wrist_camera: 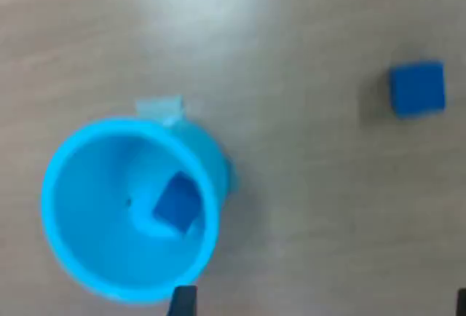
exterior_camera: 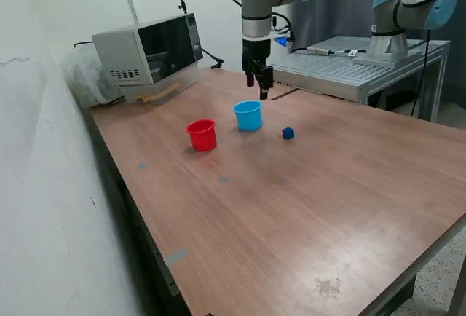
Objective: Place red objects in the red bin, and blue objects in the blue bin.
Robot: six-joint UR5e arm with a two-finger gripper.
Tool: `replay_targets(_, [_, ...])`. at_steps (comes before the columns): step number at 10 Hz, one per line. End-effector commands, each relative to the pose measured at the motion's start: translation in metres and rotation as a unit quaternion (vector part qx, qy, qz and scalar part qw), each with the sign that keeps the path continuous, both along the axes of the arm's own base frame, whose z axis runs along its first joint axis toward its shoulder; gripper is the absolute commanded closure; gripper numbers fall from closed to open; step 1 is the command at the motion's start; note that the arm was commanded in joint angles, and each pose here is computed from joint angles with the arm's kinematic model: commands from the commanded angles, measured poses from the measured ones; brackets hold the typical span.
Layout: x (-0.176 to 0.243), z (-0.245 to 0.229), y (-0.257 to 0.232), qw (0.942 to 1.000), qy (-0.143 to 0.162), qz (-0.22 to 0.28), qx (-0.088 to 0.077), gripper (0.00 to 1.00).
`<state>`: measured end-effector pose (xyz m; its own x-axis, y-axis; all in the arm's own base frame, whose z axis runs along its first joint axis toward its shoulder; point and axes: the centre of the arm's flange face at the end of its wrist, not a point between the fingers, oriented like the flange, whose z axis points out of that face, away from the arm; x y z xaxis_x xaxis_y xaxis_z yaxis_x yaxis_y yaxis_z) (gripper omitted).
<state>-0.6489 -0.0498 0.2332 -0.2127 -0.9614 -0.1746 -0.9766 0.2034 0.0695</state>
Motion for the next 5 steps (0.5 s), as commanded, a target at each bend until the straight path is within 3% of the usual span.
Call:
replay_targets(1, [0.042,-0.037,-0.033,0.9995,-0.017,0.017,-0.022,0.00])
replay_targets(2, [0.043,-0.055,-0.048,0.9986,-0.024,0.027,-0.040,0.00])
replay_targets(5, [0.051,-0.084,-0.100,0.9956,-0.039,0.066,-0.054,0.00])
